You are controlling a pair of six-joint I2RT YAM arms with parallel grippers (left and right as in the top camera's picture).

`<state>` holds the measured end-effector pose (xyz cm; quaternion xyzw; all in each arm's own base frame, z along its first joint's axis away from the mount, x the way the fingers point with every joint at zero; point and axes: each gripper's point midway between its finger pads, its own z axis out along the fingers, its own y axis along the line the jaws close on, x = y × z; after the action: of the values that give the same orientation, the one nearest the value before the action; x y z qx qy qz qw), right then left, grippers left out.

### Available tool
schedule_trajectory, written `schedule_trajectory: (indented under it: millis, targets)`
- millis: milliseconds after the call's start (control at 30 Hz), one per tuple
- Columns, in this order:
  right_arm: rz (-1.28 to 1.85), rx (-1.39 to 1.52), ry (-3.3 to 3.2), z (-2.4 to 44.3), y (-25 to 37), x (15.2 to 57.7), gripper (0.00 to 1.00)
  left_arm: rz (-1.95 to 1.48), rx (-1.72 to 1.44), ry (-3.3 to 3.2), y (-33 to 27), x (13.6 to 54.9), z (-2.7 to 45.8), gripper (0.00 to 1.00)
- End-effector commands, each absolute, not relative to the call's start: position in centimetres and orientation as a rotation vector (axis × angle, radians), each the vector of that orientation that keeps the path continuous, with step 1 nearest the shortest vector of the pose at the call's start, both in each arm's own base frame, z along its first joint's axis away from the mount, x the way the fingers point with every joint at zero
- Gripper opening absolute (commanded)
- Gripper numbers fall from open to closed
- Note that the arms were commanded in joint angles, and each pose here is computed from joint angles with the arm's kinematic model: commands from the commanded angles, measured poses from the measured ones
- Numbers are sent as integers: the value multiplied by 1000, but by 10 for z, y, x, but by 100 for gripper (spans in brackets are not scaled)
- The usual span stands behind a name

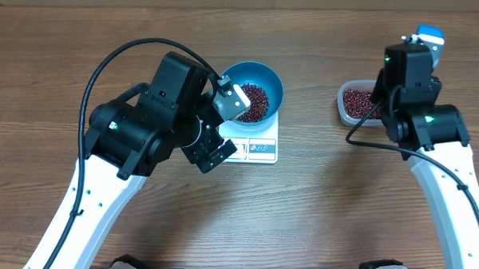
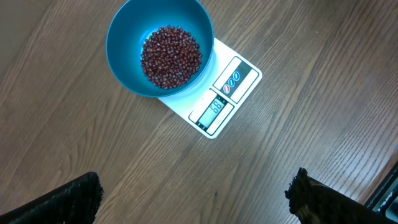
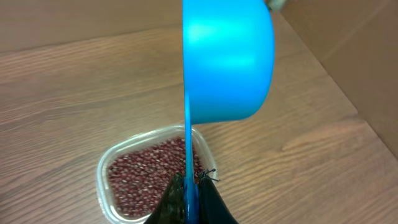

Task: Scoop item into bowl and weigh 150g on scale
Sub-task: 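Move the empty blue cup with the right gripper back to the bean container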

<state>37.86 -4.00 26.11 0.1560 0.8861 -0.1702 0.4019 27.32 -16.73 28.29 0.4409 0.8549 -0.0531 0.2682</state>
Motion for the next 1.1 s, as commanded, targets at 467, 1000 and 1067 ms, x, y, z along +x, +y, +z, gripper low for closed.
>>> schedule_trajectory:
  millis: [467, 1000, 1067]
  targets:
    - [-413, 418, 2565, 170, -39, 380, 4, -137, 1173, 2286, -166, 274, 292, 100]
    - [-374, 396, 2655, 144, -30, 380, 4, -137, 1173, 2286, -166, 274, 292, 100]
    - [-379, 394, 2674, 137, -30, 381, 4, -137, 1173, 2286, -166, 274, 292, 99]
